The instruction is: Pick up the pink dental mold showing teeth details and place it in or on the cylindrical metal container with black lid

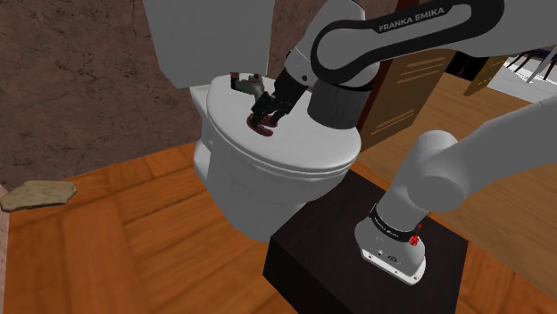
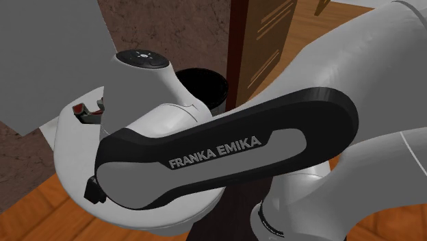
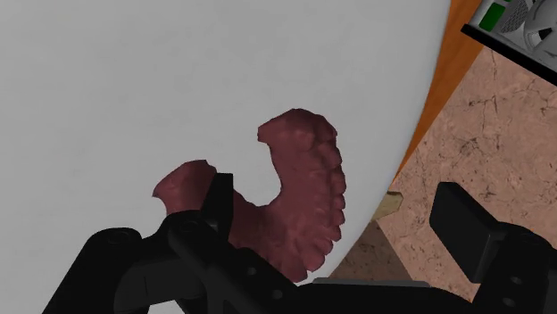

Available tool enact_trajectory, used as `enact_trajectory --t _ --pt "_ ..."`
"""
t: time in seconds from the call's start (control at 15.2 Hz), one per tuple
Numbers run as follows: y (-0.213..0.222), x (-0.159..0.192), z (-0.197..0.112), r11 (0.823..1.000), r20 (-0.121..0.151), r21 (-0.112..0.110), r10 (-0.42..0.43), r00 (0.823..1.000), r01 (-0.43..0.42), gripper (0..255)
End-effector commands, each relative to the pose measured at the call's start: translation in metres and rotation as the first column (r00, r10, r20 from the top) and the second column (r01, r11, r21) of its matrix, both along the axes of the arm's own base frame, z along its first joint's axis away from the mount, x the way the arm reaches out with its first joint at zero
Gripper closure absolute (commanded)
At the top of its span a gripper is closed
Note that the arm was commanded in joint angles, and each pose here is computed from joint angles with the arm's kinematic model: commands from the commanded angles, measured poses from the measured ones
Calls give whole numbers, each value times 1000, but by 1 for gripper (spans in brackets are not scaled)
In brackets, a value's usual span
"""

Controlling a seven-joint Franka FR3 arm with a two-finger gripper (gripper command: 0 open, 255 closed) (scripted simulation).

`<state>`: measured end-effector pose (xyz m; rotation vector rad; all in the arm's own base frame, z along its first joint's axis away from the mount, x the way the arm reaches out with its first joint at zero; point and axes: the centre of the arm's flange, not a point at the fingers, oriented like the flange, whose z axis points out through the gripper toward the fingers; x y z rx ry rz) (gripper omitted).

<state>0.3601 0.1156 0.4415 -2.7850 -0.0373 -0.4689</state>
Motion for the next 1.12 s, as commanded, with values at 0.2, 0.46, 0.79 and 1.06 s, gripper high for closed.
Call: enact_trajectory --t 0.2,0.46,0.79,1.06 --pt "0 0 0 1000 0 0 0 1000 0 0" --pt "0 0 0 1000 0 0 0 1000 0 255" --pt "0 0 -1 1000 0 0 0 1000 0 255" --pt "0 1 5 1000 7 2 0 1000 0 0"
